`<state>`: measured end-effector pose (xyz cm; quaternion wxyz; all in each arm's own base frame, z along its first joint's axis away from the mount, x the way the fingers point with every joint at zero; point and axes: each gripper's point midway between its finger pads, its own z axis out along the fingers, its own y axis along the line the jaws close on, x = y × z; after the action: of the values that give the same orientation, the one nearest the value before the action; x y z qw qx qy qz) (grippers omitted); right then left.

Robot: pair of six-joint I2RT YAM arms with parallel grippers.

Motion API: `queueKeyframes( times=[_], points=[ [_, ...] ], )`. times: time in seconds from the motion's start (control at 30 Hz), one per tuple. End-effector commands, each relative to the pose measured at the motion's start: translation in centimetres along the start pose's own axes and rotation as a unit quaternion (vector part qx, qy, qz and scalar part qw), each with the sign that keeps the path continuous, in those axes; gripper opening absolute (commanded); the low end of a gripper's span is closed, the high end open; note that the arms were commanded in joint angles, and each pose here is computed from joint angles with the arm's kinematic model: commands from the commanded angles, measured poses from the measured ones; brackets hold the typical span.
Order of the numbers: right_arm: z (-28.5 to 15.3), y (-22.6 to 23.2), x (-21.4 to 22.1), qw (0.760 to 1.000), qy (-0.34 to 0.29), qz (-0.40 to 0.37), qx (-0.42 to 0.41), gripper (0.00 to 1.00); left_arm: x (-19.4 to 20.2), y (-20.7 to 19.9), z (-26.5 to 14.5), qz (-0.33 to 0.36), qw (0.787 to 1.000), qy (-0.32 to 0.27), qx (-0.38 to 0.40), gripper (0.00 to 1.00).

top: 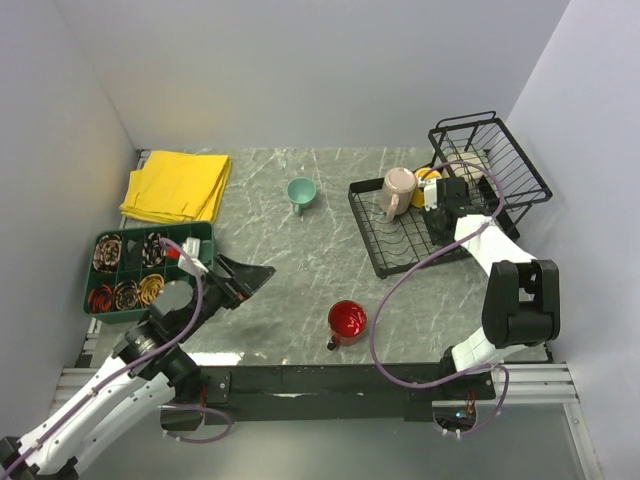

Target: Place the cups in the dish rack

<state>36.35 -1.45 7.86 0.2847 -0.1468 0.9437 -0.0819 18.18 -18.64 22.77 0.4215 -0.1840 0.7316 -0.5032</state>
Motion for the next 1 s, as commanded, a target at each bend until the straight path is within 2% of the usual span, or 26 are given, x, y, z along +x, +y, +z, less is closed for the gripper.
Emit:
queueKeyframes(
  times=[0.0, 0.37, 0.53, 0.77, 0.97],
  points=[
    [0.0, -3.0, -1.9, 0.998, -0.032, 0.009, 0.058, 0.28, 0.6, -1.6, 0.9, 0.02, 0.999, 0.026, 0.024, 0.99],
    [0.0, -4.6, -1.6, 0.997, -0.027, 0.015, 0.067, 0.29, 4.2, -0.3, 3.1, 0.034, 0.992, 0.125, -0.003, 0.99],
    [-0.2, -4.9, -1.7, 0.997, -0.029, 0.016, 0.065, 0.29, 6.5, 0.4, 3.6, 0.039, 0.98, 0.192, -0.016, 0.98],
    [-3.6, -0.9, -3.1, 0.996, -0.077, -0.012, -0.05, 0.33, 10.2, 2.3, 4.3, 0.048, 0.955, 0.283, -0.067, 0.95],
    [-7.1, 1.2, -4.6, 0.986, -0.128, -0.023, -0.104, 0.37, 11.6, 2.7, 4.7, 0.079, 0.945, 0.301, -0.102, 0.95]
  ],
)
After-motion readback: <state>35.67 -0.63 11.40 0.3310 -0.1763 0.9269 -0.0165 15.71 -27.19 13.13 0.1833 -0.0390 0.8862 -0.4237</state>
